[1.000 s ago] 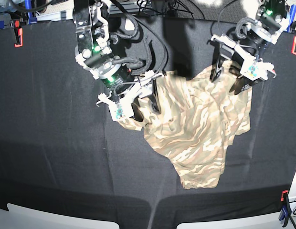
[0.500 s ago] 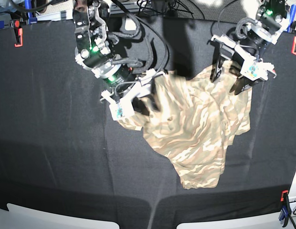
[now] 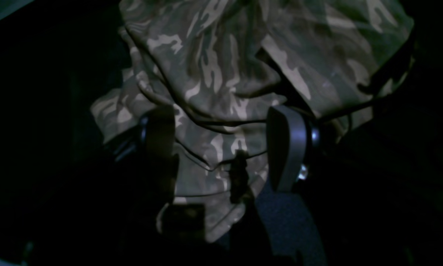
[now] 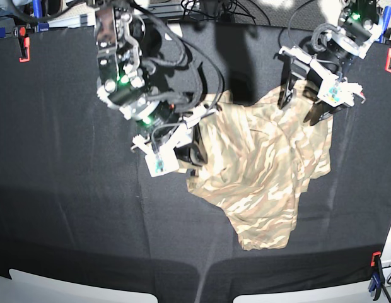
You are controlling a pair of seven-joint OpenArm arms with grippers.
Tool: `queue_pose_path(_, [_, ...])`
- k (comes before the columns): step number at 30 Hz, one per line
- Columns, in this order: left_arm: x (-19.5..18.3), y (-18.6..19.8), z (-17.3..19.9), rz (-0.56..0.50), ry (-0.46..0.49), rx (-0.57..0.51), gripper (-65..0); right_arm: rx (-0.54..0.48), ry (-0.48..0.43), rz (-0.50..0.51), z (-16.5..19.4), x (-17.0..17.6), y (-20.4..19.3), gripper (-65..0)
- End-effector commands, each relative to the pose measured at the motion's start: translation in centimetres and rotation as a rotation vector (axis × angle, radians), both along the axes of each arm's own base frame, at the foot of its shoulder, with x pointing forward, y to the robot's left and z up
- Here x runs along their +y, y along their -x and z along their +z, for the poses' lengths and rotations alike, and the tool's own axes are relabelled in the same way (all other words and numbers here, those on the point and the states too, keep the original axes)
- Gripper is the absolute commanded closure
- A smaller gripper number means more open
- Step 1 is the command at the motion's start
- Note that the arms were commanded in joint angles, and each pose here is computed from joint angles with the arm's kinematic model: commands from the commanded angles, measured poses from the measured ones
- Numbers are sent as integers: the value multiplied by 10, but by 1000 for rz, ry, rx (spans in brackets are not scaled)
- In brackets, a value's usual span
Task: Layout the t-shirt on the table in an organized manner, then fold the t-shirt properly
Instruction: 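Pull the right gripper's shirt edge away from the left gripper, spreading it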
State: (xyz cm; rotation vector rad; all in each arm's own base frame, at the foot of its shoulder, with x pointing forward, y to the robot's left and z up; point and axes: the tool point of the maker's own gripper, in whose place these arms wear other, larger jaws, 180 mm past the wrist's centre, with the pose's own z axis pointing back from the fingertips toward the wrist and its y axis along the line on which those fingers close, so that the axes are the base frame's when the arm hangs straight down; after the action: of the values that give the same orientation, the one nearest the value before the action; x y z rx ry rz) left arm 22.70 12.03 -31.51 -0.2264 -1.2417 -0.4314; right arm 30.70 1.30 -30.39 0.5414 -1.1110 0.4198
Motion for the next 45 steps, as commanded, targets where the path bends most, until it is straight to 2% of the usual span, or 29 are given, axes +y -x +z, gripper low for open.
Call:
queue_pose_path(1, [0,-2,12,0,15,-41,-365,-55,-27,2,17,2,-6,0])
queue_pose_path(5, [0,-2,12,0,15,-42,-365,-86,31,-60,21,-21,-16,0])
queue_pose_path(12, [0,-3,12,0,16,-42,-365,-174,122,-253,45,-108,-50,0])
queue_pose_path(18, [0,-3,12,0,16,-42,-365,-214,247,-295,63,-158,-65,0])
queue_pose_path(20, [0,-3,12,0,16,-42,-365,-170,226,-272,60,-156,-64,0])
queue_pose_path(23, [0,-3,12,0,16,-42,-365,-90,136,-218,55,-141,-57,0])
queue_pose_path(26, [0,-3,12,0,16,-42,-365,-53,66,-83,53,-113,-44,0])
queue_pose_path(27, [0,-3,12,0,16,-42,-365,-44,54,-17,52,-101,-37,-43])
queue_pose_path(30, [0,-3,12,0,16,-42,-365,-18,21,97,49,-77,-23,-318])
queue_pose_path(31, [0,-3,12,0,16,-42,-365,-6,12,102,48,-72,-21,-371])
queue_pose_path(32, [0,-3,12,0,16,-42,-365,2,3,103,46,-67,-20,-393])
queue_pose_path(38, [0,-3,12,0,16,-42,-365,5,-86,101,52,-40,-20,-392])
queue_pose_path(45, [0,-3,12,0,16,-42,-365,35,9,55,36,-43,-24,-392])
